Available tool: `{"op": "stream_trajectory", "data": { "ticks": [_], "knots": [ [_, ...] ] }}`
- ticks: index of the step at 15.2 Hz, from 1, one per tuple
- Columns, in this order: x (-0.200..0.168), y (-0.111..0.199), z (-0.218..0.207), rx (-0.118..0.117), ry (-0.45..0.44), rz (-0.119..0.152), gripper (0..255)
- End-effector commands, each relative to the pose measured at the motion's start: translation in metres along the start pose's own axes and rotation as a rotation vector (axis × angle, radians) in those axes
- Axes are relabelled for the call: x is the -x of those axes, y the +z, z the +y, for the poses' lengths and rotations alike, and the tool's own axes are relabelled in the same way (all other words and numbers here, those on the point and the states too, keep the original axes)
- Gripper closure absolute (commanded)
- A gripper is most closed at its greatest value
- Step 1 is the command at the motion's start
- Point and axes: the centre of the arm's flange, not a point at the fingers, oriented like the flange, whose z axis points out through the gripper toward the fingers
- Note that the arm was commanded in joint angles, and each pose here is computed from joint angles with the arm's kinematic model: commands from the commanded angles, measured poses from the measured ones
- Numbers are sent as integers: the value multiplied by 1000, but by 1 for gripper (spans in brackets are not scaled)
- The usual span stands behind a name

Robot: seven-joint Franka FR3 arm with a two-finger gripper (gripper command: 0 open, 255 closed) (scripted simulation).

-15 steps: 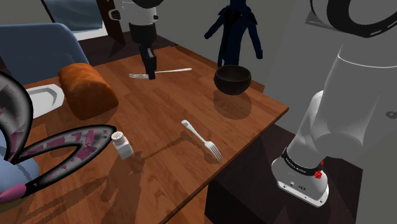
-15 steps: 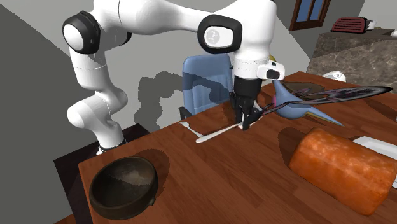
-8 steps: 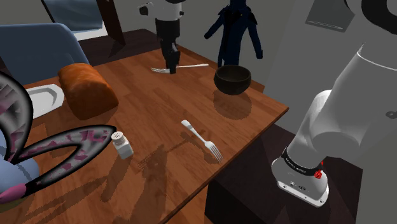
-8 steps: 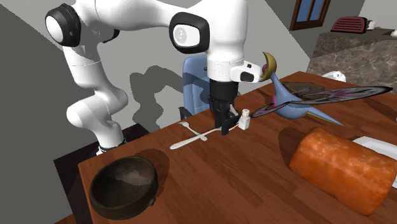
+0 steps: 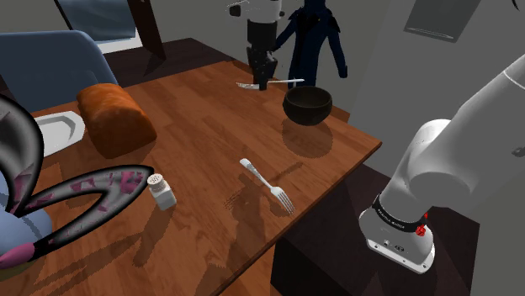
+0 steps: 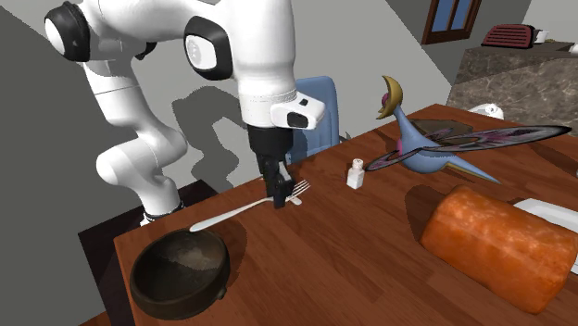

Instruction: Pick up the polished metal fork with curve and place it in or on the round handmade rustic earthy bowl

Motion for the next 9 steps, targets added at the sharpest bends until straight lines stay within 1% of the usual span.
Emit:
{"op": "stream_trajectory", "data": {
  "ticks": [1, 9],
  "knots": [
    [27, -2, 0, -1, -1, 0, 255],
    [133, -8, -4, -1, -1, 0, 255]
  ]
}}
